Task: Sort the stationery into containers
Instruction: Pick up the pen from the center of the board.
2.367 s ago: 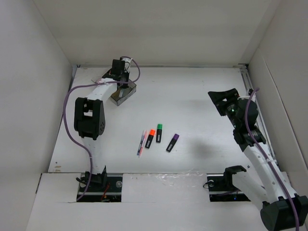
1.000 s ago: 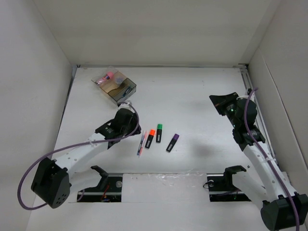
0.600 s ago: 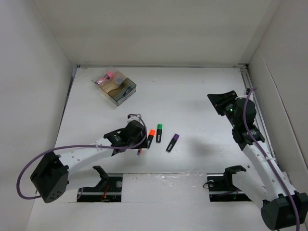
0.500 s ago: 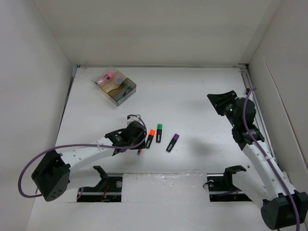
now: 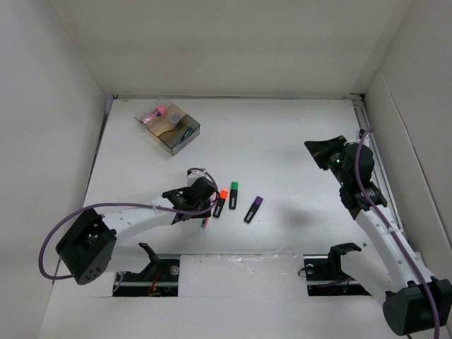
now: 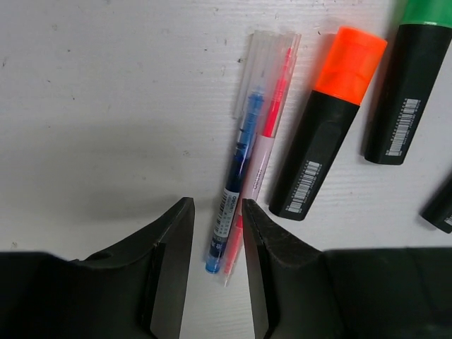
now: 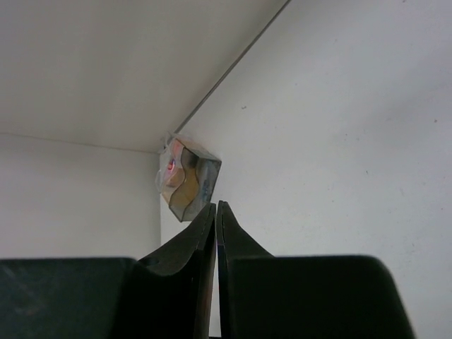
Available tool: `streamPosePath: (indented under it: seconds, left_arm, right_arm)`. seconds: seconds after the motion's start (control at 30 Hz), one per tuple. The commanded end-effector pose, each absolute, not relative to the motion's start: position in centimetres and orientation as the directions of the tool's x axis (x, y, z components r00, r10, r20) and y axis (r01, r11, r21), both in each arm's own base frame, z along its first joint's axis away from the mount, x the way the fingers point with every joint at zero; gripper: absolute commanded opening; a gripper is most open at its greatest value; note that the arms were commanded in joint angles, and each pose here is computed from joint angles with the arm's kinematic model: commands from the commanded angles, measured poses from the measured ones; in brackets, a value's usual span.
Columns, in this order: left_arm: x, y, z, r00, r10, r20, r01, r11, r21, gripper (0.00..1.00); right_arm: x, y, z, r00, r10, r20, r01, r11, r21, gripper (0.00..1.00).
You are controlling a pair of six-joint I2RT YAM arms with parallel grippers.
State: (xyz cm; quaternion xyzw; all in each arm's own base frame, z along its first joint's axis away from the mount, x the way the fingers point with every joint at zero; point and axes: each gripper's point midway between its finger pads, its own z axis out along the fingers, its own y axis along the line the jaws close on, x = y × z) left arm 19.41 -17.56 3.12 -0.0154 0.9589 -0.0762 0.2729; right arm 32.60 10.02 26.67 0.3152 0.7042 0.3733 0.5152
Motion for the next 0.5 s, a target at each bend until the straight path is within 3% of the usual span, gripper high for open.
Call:
streamPosePath:
  seconds: [0.0,0.47]
  left_arm:
    - [20.9,-18.2,4.5,-0.821,-0.076,-0.565,0.014,0.988,-0.154,0.3]
    - [22.0,-18.7,3.6,-0.833,-0.017,-0.553,0.033,0.996,-0.08,0.27]
  right_arm:
    - [32.9,10.7,28.6,-0.263,0.82,-0.508,-0.011,0.524,0.851,0.09]
    - [33.0,10.9,28.8,-0.27,0.818,-0.507,-0.016,0.523,0.852,0.09]
